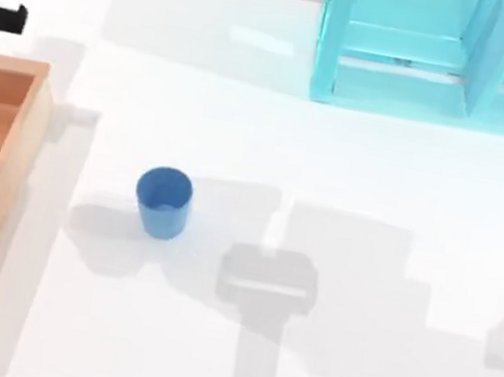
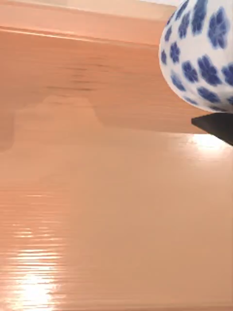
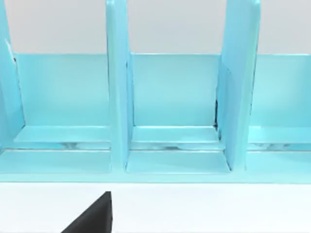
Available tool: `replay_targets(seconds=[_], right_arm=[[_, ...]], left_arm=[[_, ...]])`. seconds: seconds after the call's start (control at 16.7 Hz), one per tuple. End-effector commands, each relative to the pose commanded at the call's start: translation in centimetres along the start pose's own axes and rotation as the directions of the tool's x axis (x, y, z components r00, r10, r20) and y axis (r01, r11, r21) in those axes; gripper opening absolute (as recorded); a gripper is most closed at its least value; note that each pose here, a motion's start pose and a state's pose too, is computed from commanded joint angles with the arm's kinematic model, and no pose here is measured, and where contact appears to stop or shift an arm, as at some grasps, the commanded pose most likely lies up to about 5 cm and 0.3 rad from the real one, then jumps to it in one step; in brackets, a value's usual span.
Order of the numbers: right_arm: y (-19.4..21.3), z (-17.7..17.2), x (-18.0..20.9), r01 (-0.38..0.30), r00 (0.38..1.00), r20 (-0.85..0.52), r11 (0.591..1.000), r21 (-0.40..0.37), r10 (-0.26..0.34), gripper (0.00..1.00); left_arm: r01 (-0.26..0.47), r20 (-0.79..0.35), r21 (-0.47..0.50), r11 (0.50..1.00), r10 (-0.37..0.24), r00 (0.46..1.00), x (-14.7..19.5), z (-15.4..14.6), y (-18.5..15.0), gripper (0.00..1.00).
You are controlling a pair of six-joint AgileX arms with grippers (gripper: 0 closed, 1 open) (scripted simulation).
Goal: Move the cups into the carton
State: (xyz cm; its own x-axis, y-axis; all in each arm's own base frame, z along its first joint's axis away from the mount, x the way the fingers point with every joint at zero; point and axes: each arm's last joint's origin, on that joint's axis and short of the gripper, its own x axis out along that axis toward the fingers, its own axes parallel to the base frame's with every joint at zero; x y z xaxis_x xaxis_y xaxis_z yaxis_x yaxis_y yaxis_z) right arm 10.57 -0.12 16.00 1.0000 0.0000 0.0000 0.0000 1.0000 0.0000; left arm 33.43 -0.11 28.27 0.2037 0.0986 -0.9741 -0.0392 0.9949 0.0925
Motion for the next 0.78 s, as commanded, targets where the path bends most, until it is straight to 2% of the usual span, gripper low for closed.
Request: replay_targets(seconds=[0.12, 0.3, 0.54, 0.78], right_arm=[[0.0, 0.0, 0.0, 0.000, 1.000, 0.000, 1.000, 0.000, 0.000, 1.00], [0.0, 0.0, 0.0, 0.000, 1.000, 0.000, 1.000, 0.000, 0.000, 1.00], [0.0, 0.0, 0.0, 0.000, 1.000, 0.000, 1.000, 0.000, 0.000, 1.00], [0.0, 0.0, 0.0, 0.000, 1.000, 0.000, 1.000, 0.000, 0.000, 1.00]], left_arm=[[-0.008, -0.028, 0.009, 1.000, 0.008, 1.000, -0.4, -2.8, 3.7, 0.00], [-0.005, -0.050, 0.034, 0.999, 0.006, 0.999, -1.0, -7.2, 6.9, 0.00], [0.006, -0.055, 0.057, 0.998, -0.003, 0.998, -1.3, -11.6, 8.5, 0.00], [0.010, -0.054, 0.066, 0.998, -0.007, 0.999, -1.3, -12.6, 8.5, 0.00]])
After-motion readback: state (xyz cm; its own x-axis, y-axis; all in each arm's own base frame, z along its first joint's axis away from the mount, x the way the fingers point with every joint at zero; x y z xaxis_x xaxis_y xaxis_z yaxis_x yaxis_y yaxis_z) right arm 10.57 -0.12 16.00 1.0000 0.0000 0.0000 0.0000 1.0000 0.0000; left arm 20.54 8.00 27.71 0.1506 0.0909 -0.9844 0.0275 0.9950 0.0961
